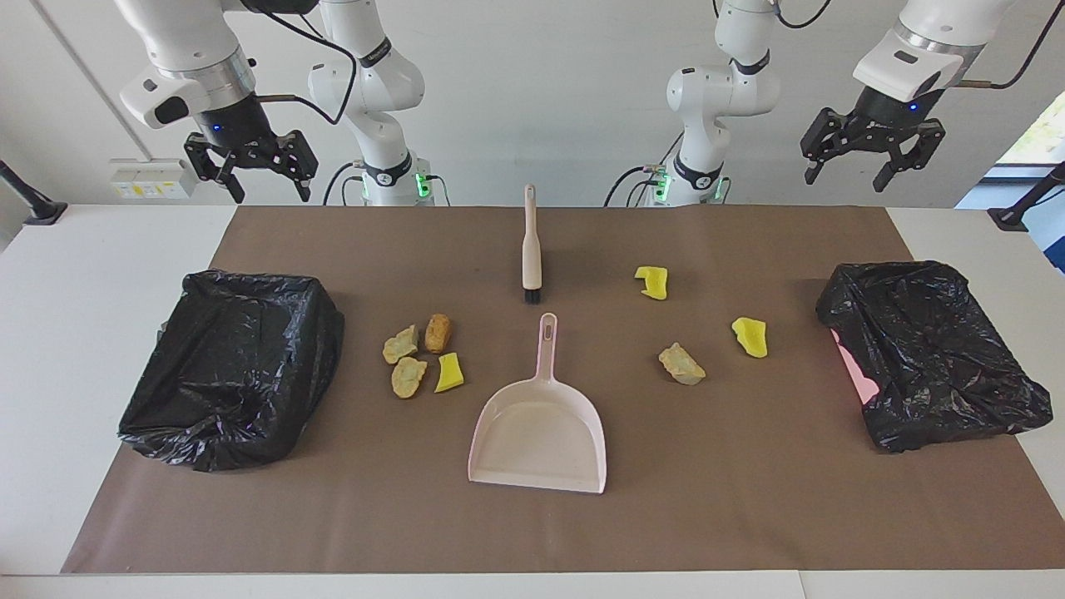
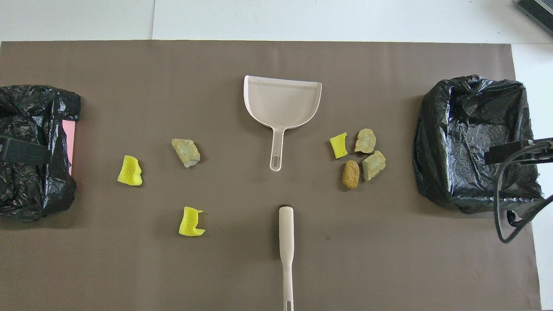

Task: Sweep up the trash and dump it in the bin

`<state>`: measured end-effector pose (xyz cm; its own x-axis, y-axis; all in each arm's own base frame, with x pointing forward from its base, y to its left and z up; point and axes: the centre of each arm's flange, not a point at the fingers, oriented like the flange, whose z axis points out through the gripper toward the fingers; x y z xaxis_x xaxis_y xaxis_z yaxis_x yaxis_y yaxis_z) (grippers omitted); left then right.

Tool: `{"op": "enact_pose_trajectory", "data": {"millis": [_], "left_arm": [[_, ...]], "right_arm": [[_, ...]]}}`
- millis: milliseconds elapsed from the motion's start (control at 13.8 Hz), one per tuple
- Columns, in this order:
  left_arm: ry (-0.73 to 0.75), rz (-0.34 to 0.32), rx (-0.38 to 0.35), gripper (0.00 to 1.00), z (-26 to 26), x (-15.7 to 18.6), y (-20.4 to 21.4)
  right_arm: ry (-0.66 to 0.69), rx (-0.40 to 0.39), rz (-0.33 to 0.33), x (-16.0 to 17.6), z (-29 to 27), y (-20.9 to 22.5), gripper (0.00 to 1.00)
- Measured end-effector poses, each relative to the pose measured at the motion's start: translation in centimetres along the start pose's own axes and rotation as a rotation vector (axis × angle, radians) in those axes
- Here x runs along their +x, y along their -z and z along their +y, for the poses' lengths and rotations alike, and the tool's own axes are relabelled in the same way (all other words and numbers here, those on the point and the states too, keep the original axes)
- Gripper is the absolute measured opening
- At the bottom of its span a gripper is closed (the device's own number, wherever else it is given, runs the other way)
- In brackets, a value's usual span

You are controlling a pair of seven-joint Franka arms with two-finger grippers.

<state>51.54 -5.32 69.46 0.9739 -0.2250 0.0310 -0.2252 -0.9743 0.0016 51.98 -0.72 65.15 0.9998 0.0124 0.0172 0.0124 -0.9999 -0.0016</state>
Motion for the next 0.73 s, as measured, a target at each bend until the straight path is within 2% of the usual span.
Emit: {"op": "enact_pose_trajectory", "data": {"millis": [725], "left_arm": [[-0.006, 0.0, 0.0, 1.0, 0.34, 0.04, -0.01]], "right_arm": [[0.0, 0.0, 0.0, 0.0, 0.0, 0.0, 1.0]]}}
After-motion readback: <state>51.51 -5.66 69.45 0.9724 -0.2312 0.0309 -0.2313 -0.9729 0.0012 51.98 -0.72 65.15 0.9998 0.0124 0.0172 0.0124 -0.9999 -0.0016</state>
